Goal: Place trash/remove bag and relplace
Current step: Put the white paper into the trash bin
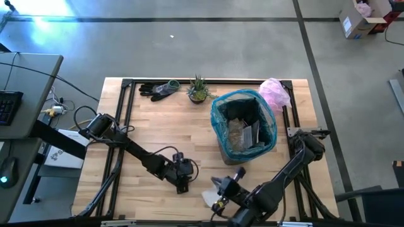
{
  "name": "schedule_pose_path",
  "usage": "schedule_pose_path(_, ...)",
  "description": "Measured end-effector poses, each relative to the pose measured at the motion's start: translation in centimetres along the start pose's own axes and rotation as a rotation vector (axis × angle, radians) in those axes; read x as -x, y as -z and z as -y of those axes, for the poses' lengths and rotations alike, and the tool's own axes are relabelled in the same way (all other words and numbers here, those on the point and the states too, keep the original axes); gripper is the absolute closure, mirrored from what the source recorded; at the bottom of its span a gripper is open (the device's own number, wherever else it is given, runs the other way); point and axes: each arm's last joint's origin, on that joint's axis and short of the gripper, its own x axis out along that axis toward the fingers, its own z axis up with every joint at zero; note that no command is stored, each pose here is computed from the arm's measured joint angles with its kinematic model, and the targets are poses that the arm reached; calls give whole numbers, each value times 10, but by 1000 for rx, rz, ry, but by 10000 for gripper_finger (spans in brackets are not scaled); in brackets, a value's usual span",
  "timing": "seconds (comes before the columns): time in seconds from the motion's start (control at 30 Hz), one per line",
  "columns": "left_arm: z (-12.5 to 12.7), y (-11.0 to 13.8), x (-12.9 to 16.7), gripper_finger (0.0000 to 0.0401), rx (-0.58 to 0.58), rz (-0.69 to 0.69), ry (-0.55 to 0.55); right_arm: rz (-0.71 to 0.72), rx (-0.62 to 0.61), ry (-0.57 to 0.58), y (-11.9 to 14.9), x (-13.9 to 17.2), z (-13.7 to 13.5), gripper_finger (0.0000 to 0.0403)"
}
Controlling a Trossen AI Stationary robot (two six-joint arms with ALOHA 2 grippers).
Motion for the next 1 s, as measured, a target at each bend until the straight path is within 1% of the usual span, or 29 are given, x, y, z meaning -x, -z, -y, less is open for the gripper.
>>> schedule_pose_path(0.1,4,-4,0,242,7,25,64,-140,-10,-40,7,-4,1,403)
schedule_pose_path(0.17,9,-10,1,242,5,74,123,-200,-41,-37,17,-8,3,400)
schedule_pose_path(0.23,15,-17,2,243,-5,130,202,-251,-74,-18,32,-12,5,387)
schedule_pose_path(0.3,21,-23,5,243,-35,183,309,-304,-97,10,51,-15,9,364)
schedule_pose_path(0.4,30,-32,11,243,-74,245,470,-358,-153,32,81,-23,13,315)
schedule_pose_path(0.47,32,-34,13,243,-93,263,529,-366,-192,25,100,-29,15,279)
schedule_pose_path(0.6,33,-34,13,243,-117,264,546,-345,-247,-25,133,-42,19,214)
schedule_pose_path(0.73,35,-35,13,243,-121,269,586,-293,-259,-39,159,-55,31,173)
schedule_pose_path(0.8,37,-34,9,243,-122,278,613,-283,-260,-34,168,-59,37,164)
schedule_pose_path(0.9,40,-29,-3,243,-102,270,639,-280,-260,-45,179,-63,44,164)
schedule_pose_path(1.0,42,-23,-18,243,-75,264,653,-262,-267,-109,186,-66,45,169)
